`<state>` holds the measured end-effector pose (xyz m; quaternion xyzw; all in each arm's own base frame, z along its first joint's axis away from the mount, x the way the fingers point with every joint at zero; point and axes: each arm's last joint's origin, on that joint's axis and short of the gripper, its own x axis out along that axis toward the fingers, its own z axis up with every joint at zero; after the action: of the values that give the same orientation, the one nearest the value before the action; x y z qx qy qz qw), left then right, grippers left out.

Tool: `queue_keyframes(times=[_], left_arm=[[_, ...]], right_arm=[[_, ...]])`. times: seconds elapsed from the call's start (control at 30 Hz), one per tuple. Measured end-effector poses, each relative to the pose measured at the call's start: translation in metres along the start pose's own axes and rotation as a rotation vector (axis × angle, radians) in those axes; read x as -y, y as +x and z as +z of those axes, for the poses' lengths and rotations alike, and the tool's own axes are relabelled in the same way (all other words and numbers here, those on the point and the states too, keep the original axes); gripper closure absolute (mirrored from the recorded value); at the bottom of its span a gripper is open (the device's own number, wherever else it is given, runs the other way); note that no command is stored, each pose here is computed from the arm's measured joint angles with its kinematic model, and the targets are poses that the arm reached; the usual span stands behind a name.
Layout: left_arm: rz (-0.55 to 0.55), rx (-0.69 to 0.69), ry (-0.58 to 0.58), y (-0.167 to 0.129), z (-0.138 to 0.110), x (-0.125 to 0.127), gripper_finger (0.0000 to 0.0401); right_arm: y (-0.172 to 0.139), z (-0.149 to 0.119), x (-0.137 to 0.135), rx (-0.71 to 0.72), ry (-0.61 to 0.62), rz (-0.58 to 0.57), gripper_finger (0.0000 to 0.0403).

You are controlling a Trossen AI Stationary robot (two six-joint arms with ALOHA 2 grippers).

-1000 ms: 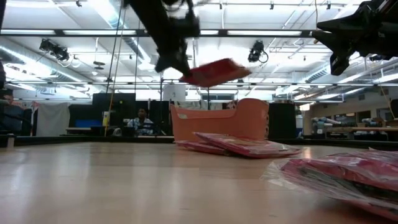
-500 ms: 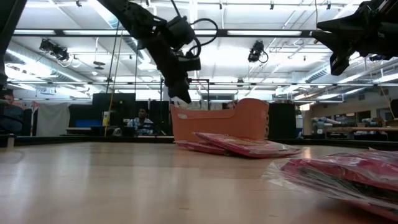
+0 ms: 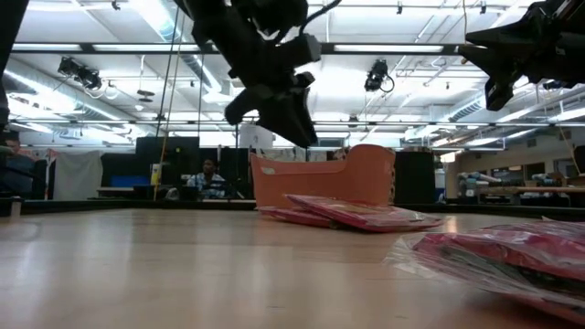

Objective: Sort popcorn bags into baskets
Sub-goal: Put the red popcorn pack into the orange bin

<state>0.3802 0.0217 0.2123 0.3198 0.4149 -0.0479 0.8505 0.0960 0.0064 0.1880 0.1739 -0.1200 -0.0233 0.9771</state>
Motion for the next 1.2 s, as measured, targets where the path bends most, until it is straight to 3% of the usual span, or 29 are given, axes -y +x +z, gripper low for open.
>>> queue_keyframes(times=[0.2,0.33,0.47,0.57,0.87,1.2], left_arm=[[-0.075,-0.005,0.059,0.020,0.020,0.049,0.0224],[-0.069,-0.060,0.191,0.036,0.024,0.077,0.0183],[-0.010,-0.124,0.359,0.043,0.025,0.092,0.0161],[0.020,-0.124,0.404,0.045,0.027,0.093,0.0160],[-0.024,-0.106,0.338,0.054,0.016,0.075,0.0200],[-0.060,-0.104,0.345,0.059,0.009,0.069,0.0314]], right_arm=[[0.000,0.000,0.000,-0.004,-0.001,0.002,0.0307],[0.000,-0.001,0.000,-0.005,-0.001,0.001,0.0307],[0.000,-0.001,0.000,-0.008,-0.001,0.001,0.0307],[0.000,0.000,0.000,-0.003,-0.001,0.002,0.0307],[0.001,0.000,0.000,0.001,0.000,0.003,0.0307],[0.001,0.000,0.000,0.002,0.000,0.002,0.0307]])
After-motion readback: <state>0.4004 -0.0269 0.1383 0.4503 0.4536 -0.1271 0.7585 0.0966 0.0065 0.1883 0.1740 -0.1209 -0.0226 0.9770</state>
